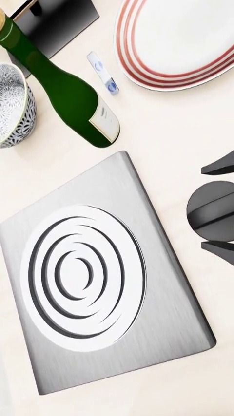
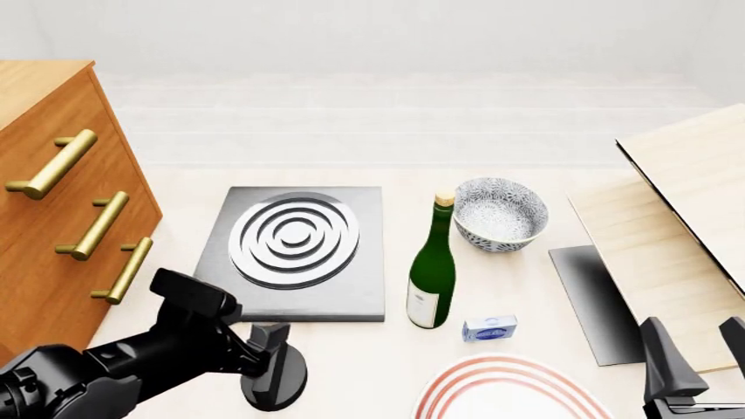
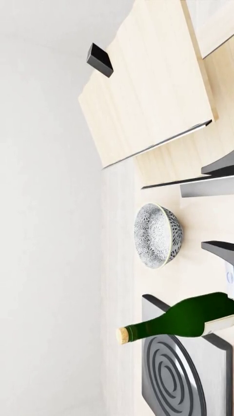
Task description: Turn on the stove.
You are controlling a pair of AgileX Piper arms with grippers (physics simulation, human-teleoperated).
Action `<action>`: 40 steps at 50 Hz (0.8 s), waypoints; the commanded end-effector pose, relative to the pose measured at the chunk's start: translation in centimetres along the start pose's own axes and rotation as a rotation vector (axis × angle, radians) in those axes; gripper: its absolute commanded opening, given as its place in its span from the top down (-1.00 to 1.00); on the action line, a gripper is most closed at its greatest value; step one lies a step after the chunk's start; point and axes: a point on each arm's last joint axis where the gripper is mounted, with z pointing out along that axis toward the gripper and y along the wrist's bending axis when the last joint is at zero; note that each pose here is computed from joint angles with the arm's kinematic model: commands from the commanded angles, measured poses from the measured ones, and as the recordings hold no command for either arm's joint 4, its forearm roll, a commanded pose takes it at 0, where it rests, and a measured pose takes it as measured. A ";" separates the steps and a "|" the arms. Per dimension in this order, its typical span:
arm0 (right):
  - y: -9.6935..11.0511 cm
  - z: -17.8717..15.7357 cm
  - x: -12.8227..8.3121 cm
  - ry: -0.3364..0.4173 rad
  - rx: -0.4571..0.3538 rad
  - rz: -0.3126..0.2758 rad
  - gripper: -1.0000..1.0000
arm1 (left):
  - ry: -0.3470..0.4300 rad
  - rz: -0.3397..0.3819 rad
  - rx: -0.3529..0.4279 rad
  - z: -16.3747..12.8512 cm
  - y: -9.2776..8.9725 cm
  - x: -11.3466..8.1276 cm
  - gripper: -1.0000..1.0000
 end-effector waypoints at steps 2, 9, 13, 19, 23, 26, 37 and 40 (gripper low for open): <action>0.0 0.0 0.0 0.000 0.000 0.000 -1.00 | 0.016 -0.014 0.001 1.0 0.0 0.7 -1.00; 0.0 0.0 0.0 0.000 0.000 0.000 -1.00 | 0.025 -0.031 -0.002 1.5 0.1 1.1 -1.00; 0.0 0.0 0.0 0.000 0.000 0.000 -1.00 | 0.031 -0.034 -0.002 1.8 0.2 1.5 -1.00; 0.0 0.0 0.0 0.000 0.000 0.000 -1.00 | 0.043 -0.041 0.001 2.4 0.1 2.1 -1.00; 0.0 0.0 0.0 0.000 0.000 0.000 -1.00 | 0.049 -0.047 0.006 2.7 0.0 2.4 -1.00; 0.0 0.0 0.0 0.000 0.000 0.000 -1.00 | 0.057 -0.048 0.007 3.0 0.0 3.0 -1.00; 0.0 0.0 0.0 0.000 0.000 0.000 -1.00 | 0.074 -0.042 0.014 3.5 -0.2 3.8 -1.00; 0.0 0.0 0.0 0.000 0.000 0.000 -1.00 | 0.075 -0.042 0.012 3.7 -0.1 3.8 -1.00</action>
